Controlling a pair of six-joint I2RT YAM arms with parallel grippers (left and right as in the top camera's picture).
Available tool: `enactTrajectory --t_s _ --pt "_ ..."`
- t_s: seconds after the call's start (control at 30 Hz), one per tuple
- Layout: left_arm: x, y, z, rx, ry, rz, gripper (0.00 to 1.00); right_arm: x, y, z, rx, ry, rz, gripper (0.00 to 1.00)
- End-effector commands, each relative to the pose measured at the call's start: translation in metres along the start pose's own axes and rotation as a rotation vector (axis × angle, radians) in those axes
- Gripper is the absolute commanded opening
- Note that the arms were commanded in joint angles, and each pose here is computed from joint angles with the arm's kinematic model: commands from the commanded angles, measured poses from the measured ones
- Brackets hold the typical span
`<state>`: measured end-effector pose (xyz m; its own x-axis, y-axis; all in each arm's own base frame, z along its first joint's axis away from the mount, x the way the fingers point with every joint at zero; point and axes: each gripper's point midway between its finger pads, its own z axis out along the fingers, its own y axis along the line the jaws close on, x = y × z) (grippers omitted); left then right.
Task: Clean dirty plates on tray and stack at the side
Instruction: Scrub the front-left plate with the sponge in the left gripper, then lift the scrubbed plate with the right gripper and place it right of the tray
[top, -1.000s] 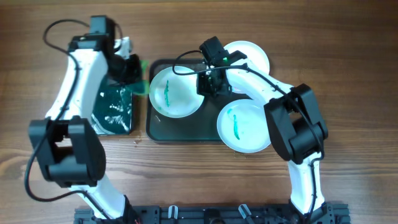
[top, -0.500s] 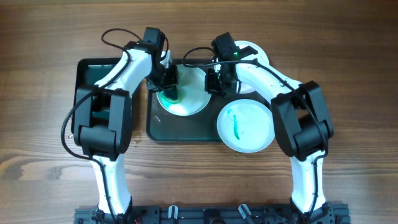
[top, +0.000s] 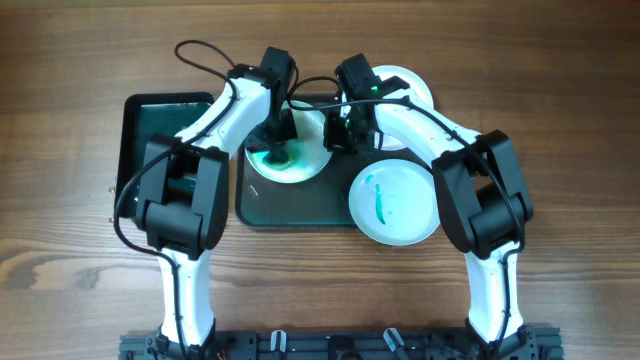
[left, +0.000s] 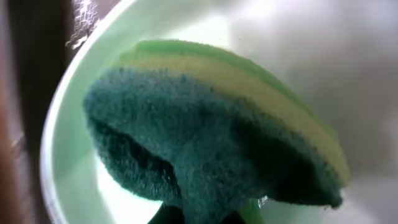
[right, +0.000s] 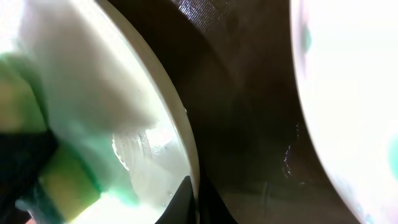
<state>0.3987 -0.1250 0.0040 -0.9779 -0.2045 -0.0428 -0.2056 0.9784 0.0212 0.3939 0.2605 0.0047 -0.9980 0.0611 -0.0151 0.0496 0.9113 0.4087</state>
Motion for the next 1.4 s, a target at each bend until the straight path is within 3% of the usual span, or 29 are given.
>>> enactTrajectory --t_s 0.0,0.07,0.13,0.3,0.4,0.47,0.5,0.7,0.87,1.03,1.13,1.37 --pt "0.04 0.002 0.019 -0.034 0.154 0.096 0.04 0.003 -0.013 0.008 0.033 0.022 0.018 0.04" --pt "0.046 -0.032 0.016 0.163 0.192 0.209 0.04 0.003 -0.013 0.008 0.032 0.023 0.018 0.04" --pt "0.032 -0.064 0.011 0.329 0.129 0.273 0.04 0.004 -0.013 0.008 0.032 0.028 0.017 0.04" --pt "-0.031 -0.093 0.002 0.406 -0.159 0.303 0.04 0.006 -0.014 0.008 0.036 0.034 0.019 0.04" --pt "-0.071 -0.06 0.005 0.172 -0.332 0.22 0.04 0.005 -0.014 0.008 0.036 0.033 0.019 0.04" --pt "-0.09 0.004 0.0 -0.157 -0.445 -0.002 0.04 0.005 -0.014 0.008 0.035 0.034 0.011 0.04" --pt "-0.091 0.016 -0.004 -0.221 -0.467 -0.037 0.04 0.005 -0.014 0.008 0.035 0.034 0.011 0.04" --pt "-0.072 0.03 -0.023 -0.28 -0.401 -0.047 0.04 0.004 -0.013 0.008 0.032 0.028 0.009 0.04" --pt "-0.06 0.034 -0.111 -0.032 -0.291 -0.063 0.04 0.005 -0.012 0.008 0.023 0.033 -0.012 0.04" --pt "-0.045 0.09 -0.151 0.07 -0.22 -0.169 0.04 0.005 0.001 0.0 0.011 0.01 -0.116 0.04" --pt "-0.044 0.121 -0.149 0.049 -0.19 -0.24 0.04 -0.005 0.003 -0.025 0.195 -0.142 -0.196 0.04" --pt "-0.046 0.125 -0.149 0.05 -0.195 -0.252 0.04 -0.004 0.026 -0.121 0.662 -0.555 -0.365 0.04"
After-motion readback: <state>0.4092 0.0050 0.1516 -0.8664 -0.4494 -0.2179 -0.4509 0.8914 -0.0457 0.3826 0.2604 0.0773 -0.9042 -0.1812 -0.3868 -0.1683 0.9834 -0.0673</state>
